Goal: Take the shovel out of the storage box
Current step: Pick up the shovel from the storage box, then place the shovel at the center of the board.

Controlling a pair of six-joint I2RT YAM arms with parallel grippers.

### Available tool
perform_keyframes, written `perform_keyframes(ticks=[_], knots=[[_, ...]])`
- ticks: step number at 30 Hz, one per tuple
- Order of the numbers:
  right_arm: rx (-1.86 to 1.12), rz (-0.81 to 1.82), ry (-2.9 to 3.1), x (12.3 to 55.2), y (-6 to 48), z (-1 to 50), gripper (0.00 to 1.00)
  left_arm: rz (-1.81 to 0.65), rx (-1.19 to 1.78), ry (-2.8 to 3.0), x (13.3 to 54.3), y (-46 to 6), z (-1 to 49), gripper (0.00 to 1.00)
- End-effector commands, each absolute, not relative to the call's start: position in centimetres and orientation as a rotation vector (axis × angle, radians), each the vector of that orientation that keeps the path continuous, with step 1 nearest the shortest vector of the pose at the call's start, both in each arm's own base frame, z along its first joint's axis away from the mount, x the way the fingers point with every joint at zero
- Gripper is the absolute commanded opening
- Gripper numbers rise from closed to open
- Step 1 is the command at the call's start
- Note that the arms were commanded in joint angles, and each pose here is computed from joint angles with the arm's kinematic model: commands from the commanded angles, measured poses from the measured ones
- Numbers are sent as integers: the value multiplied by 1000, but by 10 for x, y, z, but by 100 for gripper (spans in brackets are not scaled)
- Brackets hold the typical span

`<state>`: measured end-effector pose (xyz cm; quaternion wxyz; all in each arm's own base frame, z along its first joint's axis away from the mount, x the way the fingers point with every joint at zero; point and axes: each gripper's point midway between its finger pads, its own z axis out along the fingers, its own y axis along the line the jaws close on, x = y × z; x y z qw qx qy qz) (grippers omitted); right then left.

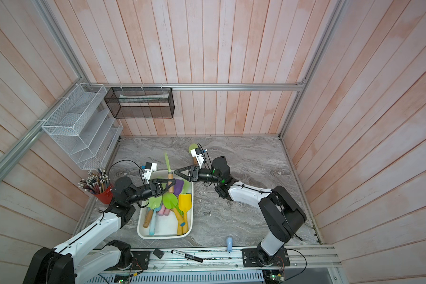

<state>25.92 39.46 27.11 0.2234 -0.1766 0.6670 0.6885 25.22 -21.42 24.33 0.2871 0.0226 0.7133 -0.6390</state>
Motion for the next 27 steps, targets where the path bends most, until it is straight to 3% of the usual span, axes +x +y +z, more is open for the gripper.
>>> perform_keyframes(ticks=[1, 27], knots=[[-547, 1941, 1791, 252, 403, 283, 60, -1731, 124, 1844, 249, -215, 256, 20], [-671, 2094, 1726, 237, 425, 291, 38, -1806, 164, 1822, 245, -221, 253, 20]])
